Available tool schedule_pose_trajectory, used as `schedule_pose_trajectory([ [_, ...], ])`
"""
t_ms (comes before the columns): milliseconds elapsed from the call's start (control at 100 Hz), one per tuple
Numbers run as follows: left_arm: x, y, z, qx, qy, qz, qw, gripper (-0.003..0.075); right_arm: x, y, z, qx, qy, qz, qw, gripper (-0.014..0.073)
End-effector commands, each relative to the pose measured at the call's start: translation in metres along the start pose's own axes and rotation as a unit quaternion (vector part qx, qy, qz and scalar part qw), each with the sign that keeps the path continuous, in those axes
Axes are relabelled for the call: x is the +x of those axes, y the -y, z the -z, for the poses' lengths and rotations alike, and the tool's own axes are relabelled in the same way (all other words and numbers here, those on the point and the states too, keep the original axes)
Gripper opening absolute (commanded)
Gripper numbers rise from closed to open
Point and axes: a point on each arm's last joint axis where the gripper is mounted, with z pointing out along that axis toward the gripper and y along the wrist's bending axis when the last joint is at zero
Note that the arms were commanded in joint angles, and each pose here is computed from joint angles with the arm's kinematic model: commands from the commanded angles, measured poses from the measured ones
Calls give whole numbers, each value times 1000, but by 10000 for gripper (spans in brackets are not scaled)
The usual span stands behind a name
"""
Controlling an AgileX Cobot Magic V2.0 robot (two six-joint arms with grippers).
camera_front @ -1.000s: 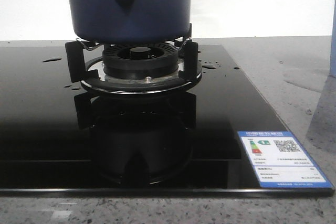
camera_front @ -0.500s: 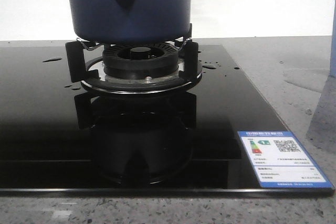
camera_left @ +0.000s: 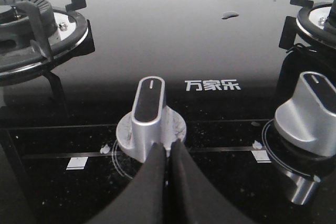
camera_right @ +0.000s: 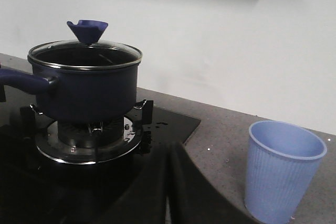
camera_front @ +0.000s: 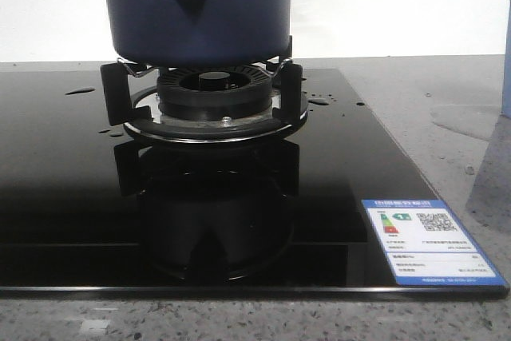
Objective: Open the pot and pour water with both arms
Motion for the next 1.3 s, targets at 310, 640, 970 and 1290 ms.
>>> schedule_pose_trajectory([
  [310,6,0,-2,-1,17,8,1000,-19,-13,4,1,21,37,4,999,-66],
  [640,6,0,-2,-1,17,8,1000,-19,-13,4,1,21,37,4,999,-66],
  [970,6,0,-2,-1,17,8,1000,-19,35,20,-12,127,-12,12,992,-66],
  [1290,6,0,-2,-1,17,8,1000,-19,109,19,-19,152,-76,-9,985,-66],
])
